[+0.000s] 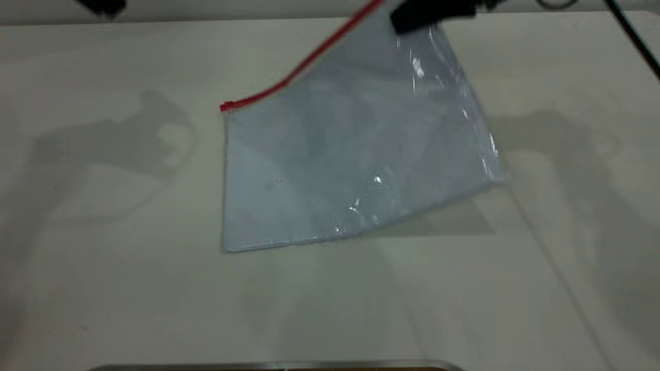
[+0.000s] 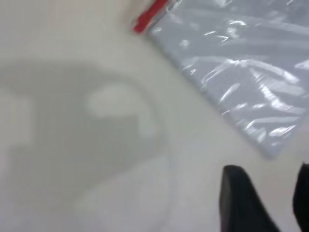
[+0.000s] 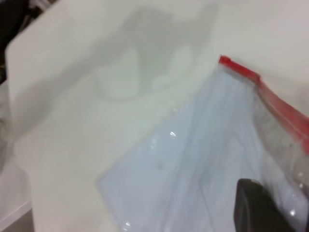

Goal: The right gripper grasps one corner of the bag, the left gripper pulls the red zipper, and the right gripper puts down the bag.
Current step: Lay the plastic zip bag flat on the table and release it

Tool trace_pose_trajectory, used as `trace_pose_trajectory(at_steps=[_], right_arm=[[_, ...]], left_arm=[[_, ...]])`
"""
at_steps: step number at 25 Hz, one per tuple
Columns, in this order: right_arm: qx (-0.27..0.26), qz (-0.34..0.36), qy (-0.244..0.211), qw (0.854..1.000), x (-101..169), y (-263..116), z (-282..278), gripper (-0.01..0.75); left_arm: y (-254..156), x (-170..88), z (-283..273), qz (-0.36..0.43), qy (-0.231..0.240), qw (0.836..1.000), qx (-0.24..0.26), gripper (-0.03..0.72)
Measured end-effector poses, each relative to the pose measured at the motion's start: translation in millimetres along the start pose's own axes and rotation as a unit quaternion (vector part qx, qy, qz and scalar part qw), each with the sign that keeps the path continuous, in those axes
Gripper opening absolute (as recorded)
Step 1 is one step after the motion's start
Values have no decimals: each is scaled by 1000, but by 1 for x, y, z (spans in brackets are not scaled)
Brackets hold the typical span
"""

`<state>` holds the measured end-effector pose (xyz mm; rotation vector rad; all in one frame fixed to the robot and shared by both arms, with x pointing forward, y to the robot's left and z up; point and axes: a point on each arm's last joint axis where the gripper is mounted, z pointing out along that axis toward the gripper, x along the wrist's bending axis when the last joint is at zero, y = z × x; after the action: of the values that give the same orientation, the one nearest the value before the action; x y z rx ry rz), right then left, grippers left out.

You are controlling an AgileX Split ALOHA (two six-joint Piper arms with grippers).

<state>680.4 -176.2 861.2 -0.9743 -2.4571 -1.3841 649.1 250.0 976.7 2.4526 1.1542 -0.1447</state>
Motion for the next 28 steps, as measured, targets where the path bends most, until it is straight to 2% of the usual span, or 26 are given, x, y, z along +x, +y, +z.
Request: trace_pose_trajectory(at_steps=[3,5,7,10,12,14,17,19,22,24,28], right_arm=[[27,47,-58,997,-19,-19,10,275],[49,74,-112,990,-33,-32,15,328],[74,94,-153,981,-43,-45,17,354],[116,139,-191,965,-49,-58,15,362],[147,179,-216,948,-51,-65,11,362],[189,187,-250,931,-52,-70,3,363],[242,224,-289,899,-48,-70,-13,363],[271,270,-294,876,-38,-66,-24,363],[299,302,-271,864,-19,-54,-39,363],[310,299,-246,868,-5,-42,-46,363],[331,287,-191,879,26,-19,-60,363]], left_arm=[[6,-23,-31,3,-29,999,-34,463],[8,-43,-53,5,-63,996,-60,483],[11,-62,-75,12,-89,992,-93,491],[14,-84,-107,21,-97,984,-150,494],[13,-96,-123,10,-95,981,-168,494],[10,-109,-139,-5,-90,979,-181,496],[4,-139,-163,1,-68,979,-191,495],[-4,-161,-176,7,-46,981,-188,495],[-21,-193,-193,21,-5,983,-181,495],[-38,-212,-202,20,22,983,-179,495],[-80,-230,-214,-24,76,981,-179,495]])
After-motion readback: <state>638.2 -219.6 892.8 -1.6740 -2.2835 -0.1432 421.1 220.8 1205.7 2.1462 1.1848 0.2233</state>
